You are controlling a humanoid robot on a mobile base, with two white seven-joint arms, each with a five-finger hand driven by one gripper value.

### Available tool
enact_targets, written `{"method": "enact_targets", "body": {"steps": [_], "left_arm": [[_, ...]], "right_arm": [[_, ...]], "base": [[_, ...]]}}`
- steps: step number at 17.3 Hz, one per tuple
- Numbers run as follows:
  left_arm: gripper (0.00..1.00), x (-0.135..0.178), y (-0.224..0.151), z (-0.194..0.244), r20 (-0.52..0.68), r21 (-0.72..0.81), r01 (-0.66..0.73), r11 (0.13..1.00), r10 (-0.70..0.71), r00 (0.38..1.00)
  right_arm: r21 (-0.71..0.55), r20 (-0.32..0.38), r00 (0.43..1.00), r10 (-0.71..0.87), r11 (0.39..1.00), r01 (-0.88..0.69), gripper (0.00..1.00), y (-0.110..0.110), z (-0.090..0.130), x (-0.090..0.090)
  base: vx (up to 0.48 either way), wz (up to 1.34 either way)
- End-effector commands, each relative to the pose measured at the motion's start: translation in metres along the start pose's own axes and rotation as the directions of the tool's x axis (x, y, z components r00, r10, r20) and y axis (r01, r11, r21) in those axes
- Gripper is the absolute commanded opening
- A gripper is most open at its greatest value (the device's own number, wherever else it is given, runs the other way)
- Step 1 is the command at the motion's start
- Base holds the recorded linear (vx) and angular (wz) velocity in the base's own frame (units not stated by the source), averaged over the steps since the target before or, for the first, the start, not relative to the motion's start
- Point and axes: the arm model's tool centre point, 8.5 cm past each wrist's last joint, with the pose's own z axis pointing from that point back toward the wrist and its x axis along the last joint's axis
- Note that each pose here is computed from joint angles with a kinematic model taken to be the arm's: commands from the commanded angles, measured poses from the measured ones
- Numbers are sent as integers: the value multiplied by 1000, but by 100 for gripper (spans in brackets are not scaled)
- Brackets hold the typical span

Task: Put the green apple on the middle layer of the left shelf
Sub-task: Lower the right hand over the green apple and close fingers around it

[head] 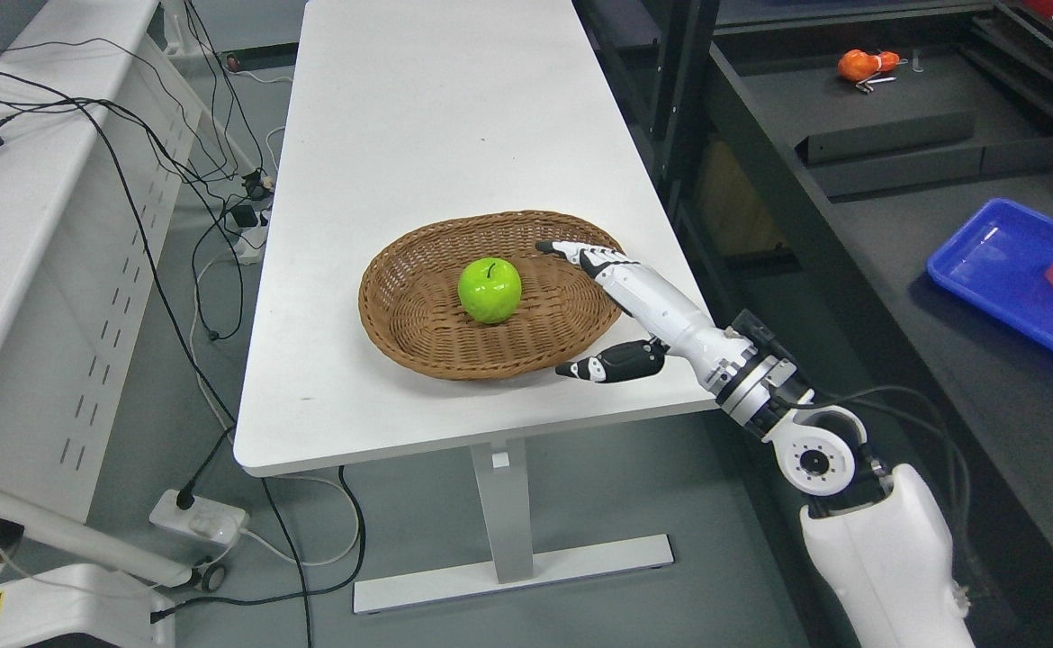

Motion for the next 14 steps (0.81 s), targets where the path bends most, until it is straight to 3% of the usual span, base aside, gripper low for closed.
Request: {"method": "enact_targets", "body": {"steps": [1, 4, 6, 9, 12, 14], "left_arm": [[100, 0, 11, 2, -1, 18, 1, 1000, -1, 1000], [100, -1, 11, 2, -2, 18, 1, 1000, -1, 1000], [100, -1, 11, 2, -2, 18, 1, 1000, -1, 1000], [100, 0, 11, 2, -1, 18, 1, 1000, -1, 1000], [100, 0, 11, 2, -1, 18, 1, 1000, -1, 1000], [100, 0, 11, 2, -1, 18, 1, 1000, -1, 1000]], "right_arm": [[216, 28, 986, 164, 962, -166, 99, 9, 7, -11], [211, 58, 983, 174, 960, -183, 99, 4, -2, -4], [300, 101, 978, 183, 931, -205, 99, 25, -10, 6], [428, 93, 974, 206, 875, -226, 99, 46, -4, -5], [452, 96, 966, 239, 854, -257, 99, 44, -5, -9], [474, 78, 957, 278, 835, -281, 98, 39, -15, -22]], "base": [[238, -19], [204, 8], [206, 45], [177, 101], [142, 93], [115, 56]]}}
